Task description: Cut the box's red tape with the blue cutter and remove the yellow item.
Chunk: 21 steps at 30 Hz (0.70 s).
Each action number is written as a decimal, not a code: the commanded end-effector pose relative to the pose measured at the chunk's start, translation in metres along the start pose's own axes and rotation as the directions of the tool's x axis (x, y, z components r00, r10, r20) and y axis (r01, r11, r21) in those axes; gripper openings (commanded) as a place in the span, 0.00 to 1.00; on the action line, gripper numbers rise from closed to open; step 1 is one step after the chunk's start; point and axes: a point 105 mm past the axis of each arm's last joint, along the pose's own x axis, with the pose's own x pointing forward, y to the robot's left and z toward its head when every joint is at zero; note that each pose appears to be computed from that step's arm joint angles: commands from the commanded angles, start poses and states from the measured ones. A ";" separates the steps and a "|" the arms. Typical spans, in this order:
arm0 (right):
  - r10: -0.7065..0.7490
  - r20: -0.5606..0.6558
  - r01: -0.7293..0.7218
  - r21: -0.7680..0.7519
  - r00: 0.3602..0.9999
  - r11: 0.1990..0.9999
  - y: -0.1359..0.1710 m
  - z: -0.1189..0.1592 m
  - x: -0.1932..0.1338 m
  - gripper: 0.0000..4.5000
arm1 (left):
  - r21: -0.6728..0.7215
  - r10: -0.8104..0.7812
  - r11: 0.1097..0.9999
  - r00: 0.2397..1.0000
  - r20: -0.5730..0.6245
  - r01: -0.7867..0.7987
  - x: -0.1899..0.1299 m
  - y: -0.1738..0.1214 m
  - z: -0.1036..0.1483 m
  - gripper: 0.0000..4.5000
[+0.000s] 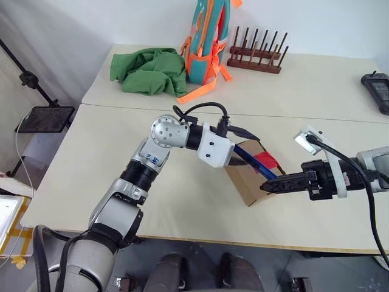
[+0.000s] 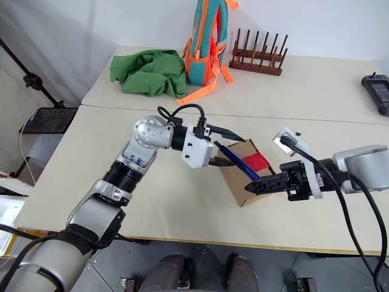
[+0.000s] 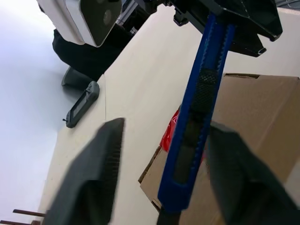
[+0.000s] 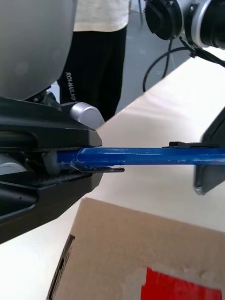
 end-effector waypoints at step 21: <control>-0.089 0.425 0.102 -0.009 0.901 0.995 -0.003 0.022 -0.031 0.99 | -0.199 0.174 0.962 0.981 -0.087 -0.188 -0.027 0.007 -0.013 0.10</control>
